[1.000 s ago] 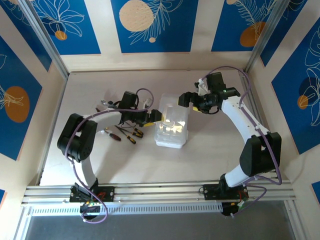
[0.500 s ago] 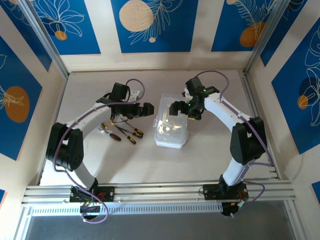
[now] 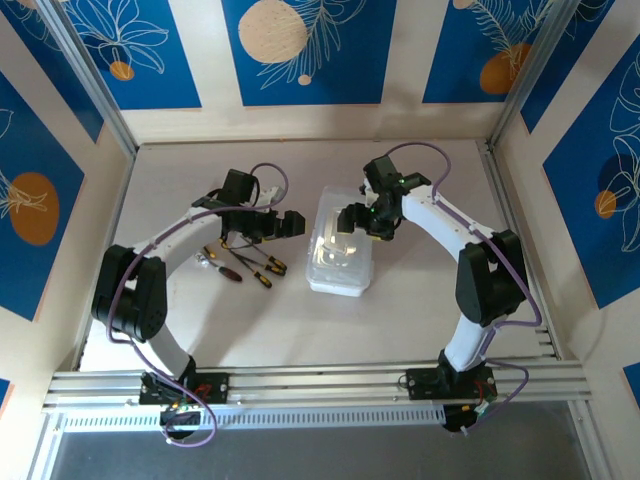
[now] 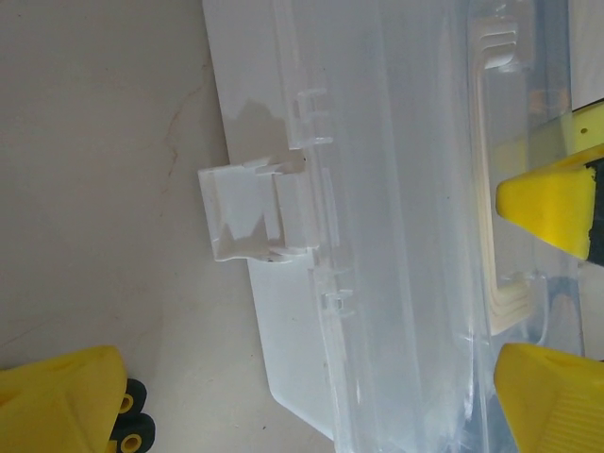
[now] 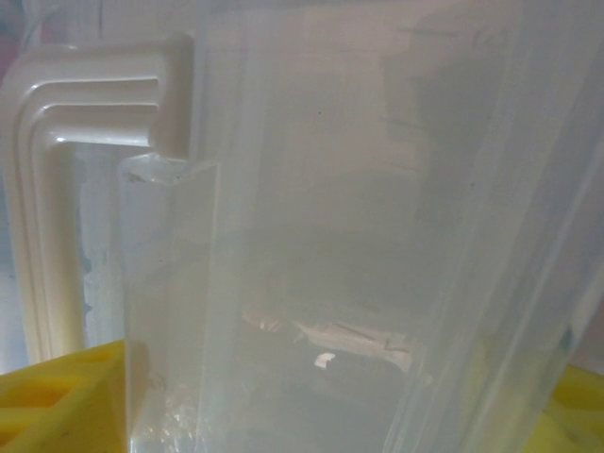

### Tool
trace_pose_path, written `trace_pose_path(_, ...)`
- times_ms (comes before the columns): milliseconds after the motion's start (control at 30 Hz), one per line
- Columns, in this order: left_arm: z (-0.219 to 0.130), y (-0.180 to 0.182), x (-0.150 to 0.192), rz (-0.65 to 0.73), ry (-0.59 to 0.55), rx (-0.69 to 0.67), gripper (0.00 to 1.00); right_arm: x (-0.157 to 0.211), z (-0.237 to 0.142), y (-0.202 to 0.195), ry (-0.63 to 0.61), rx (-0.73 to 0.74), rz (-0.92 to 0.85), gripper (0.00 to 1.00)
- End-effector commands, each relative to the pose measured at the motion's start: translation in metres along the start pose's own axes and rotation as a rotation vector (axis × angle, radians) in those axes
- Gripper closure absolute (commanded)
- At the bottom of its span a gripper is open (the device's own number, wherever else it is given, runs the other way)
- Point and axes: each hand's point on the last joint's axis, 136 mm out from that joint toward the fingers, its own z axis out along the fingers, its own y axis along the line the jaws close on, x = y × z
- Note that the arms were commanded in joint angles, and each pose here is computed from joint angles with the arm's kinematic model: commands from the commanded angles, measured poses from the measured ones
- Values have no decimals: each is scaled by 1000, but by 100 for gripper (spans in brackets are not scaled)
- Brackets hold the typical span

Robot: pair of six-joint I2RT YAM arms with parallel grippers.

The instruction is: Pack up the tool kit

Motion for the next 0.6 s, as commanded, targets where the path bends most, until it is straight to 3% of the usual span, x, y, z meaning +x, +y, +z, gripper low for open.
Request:
trace_pose_path(0, -1, 3, 1, 10, 2, -5, 0, -1, 1, -6, -3, -10, -45, 27)
trace_pose_path(167, 1, 1, 0, 1, 1, 15, 0, -8, -15, 5, -52, -98, -120, 32)
trace_pose_path(300, 2, -5, -1, 6, -4, 43, 0, -14, -32, 20, -97, -252, -170, 33)
trace_pose_path(567, 4, -60, -10, 81, -28, 251, 0, -20, -54, 33, -142, -545, -207, 33)
